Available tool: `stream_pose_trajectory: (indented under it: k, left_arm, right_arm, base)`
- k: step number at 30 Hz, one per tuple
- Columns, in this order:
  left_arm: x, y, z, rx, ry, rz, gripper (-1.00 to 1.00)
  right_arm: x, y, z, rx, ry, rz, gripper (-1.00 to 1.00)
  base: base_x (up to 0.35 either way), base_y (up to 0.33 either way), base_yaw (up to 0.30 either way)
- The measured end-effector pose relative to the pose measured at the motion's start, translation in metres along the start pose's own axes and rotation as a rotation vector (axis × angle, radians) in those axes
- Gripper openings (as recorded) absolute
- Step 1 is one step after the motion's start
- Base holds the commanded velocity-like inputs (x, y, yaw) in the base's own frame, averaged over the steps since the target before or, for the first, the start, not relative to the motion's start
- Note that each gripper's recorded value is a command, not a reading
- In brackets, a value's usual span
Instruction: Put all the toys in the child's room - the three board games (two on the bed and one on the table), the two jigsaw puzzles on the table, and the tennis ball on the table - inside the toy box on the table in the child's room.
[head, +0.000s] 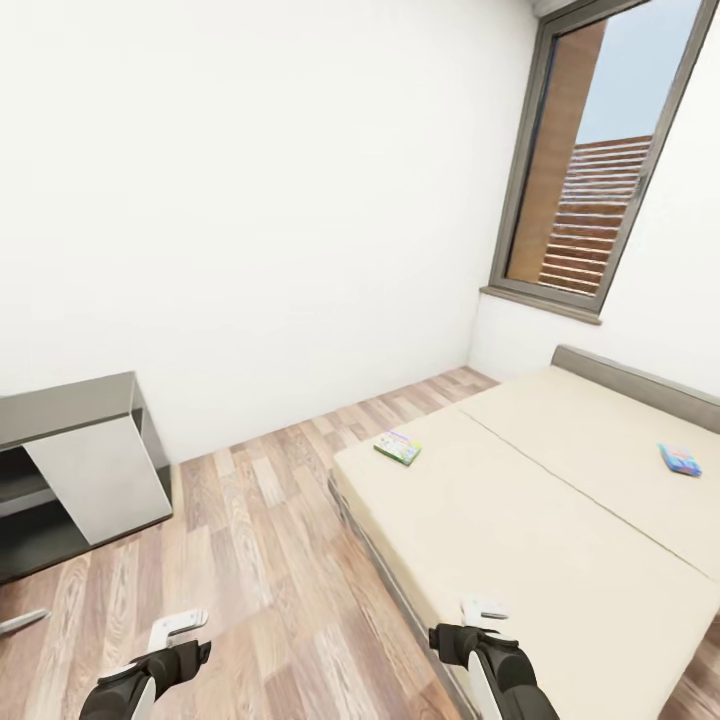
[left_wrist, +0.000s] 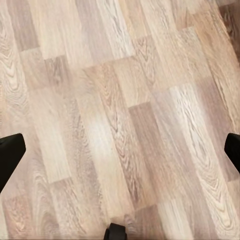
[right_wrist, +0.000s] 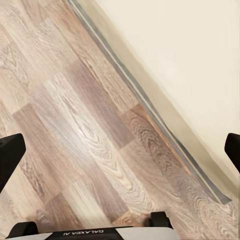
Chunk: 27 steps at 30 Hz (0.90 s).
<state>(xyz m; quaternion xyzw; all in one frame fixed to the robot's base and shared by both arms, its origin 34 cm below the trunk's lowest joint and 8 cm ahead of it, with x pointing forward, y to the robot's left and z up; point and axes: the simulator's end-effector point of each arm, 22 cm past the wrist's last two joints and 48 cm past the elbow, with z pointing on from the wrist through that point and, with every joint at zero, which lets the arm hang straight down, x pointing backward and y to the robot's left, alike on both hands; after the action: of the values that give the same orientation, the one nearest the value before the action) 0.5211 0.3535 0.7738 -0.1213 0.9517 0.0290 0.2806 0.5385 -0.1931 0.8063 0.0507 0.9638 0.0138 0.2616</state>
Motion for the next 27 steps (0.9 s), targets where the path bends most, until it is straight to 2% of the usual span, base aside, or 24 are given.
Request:
stream_pose_trajectory:
  k: [5,17,27]
  left_arm:
    - [-0.0002,-0.0002,0.0,0.001,-0.001,0.0,1.0]
    - [-0.0003,-0.0004,0.0,0.001,-0.001,-0.001,1.0]
    - [-0.0002,-0.0004,0.0,0.001,-0.001,0.0,1.0]
  right_arm:
    - [0.0001,-0.0002,0.0,0.0,0.0,0.001,1.0]
    - [0.0004,-0.0002,0.0,0.0,0.0,0.001,1.0]
    - [0.0003,-0.0002,0.0,0.0,0.0,0.001,1.0]
  base:
    - [-0.009,-0.053,0.131]
    - [-0.001,-0.007,0.016]
    - [0.0,-0.154,0.001]
